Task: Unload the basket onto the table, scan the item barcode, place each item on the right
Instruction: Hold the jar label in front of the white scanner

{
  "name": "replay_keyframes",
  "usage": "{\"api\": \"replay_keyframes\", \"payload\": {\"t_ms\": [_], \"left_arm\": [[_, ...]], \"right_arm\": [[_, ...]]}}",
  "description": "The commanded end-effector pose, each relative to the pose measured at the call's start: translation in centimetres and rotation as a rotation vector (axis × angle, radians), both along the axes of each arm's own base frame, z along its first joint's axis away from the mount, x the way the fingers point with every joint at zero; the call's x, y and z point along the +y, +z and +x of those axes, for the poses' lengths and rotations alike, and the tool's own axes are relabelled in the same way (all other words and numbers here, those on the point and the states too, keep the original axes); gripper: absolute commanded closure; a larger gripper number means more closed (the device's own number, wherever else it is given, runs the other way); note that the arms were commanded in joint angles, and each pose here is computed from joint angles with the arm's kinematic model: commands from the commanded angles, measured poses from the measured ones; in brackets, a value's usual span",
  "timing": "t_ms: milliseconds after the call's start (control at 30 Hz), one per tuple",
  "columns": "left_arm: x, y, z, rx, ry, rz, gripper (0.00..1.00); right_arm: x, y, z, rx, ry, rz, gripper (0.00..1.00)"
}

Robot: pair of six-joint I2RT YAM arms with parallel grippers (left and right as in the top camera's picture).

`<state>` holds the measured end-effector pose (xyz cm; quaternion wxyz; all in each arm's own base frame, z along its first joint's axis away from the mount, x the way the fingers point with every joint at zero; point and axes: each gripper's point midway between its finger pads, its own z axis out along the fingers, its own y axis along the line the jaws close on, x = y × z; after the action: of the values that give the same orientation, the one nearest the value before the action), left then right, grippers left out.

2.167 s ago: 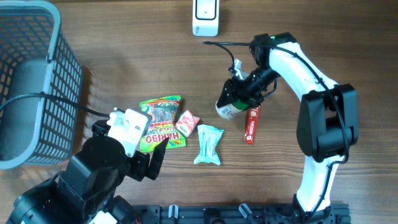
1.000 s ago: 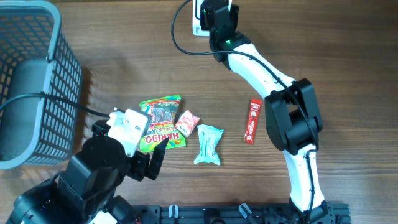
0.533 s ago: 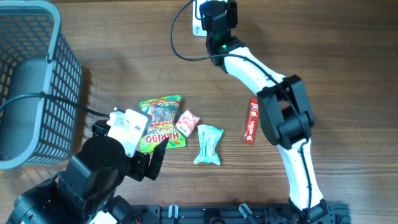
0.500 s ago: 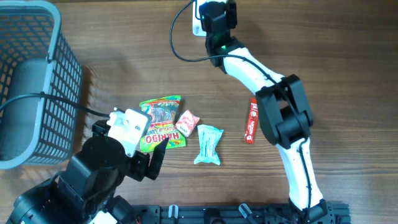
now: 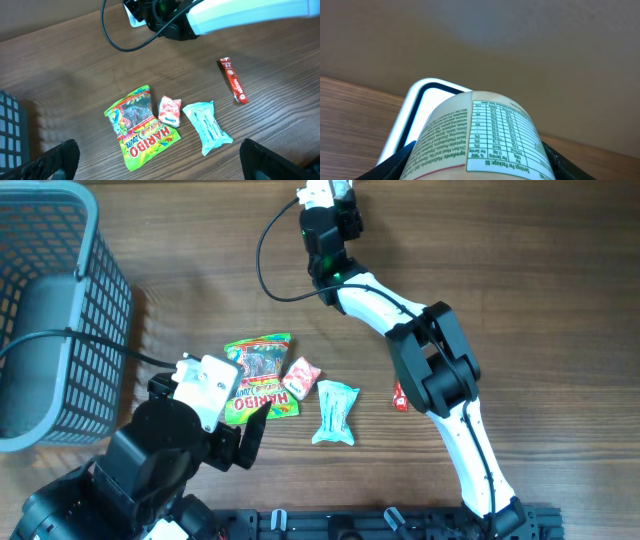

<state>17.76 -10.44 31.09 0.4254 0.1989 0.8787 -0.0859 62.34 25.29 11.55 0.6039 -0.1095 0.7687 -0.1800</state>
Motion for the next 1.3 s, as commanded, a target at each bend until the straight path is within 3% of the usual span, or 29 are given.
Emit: {"api": "replay_keyframes", "payload": {"t_ms": [0,300,633,800,1000,1167,1267], "left_arm": [[0.0,0.0,0.0,-0.004,-0.013,0.012,0.0],[0.0,0.0,0.0,-0.004,-0.013,0.012,0.0],[0.0,0.0,0.0,-0.004,-0.013,0.012,0.0],[0.0,0.0,0.0,-0.004,-0.013,0.012,0.0],[0.0,0.0,0.0,-0.004,-0.013,0.012,0.0],[0.0,0.0,0.0,-0.004,-0.013,0.012,0.0],[0.0,0.0,0.0,-0.004,-0.013,0.012,0.0]], "right_arm": [[-1.3,1.8,0.5,-0.044,-0.079,-0.019,0.47],[-4.5,5.4,-0.8,-0.059,-0.277,-0.065,0.45],[-14.3,8.0,-4.5,0.019,-0.619,-0.035,0.45],[-20.2,7.4,-6.7,0.1,-0.744,0.079,0.45],[-28.9,2.4,-10.1,0.246,-0.98,0.344,0.46],[-34.7,-0.3,-12.9,0.309,-1.176,0.554,0.57],[-37.1,-0.8,-14.4,0.297,-1.279,0.622,0.54]]}}
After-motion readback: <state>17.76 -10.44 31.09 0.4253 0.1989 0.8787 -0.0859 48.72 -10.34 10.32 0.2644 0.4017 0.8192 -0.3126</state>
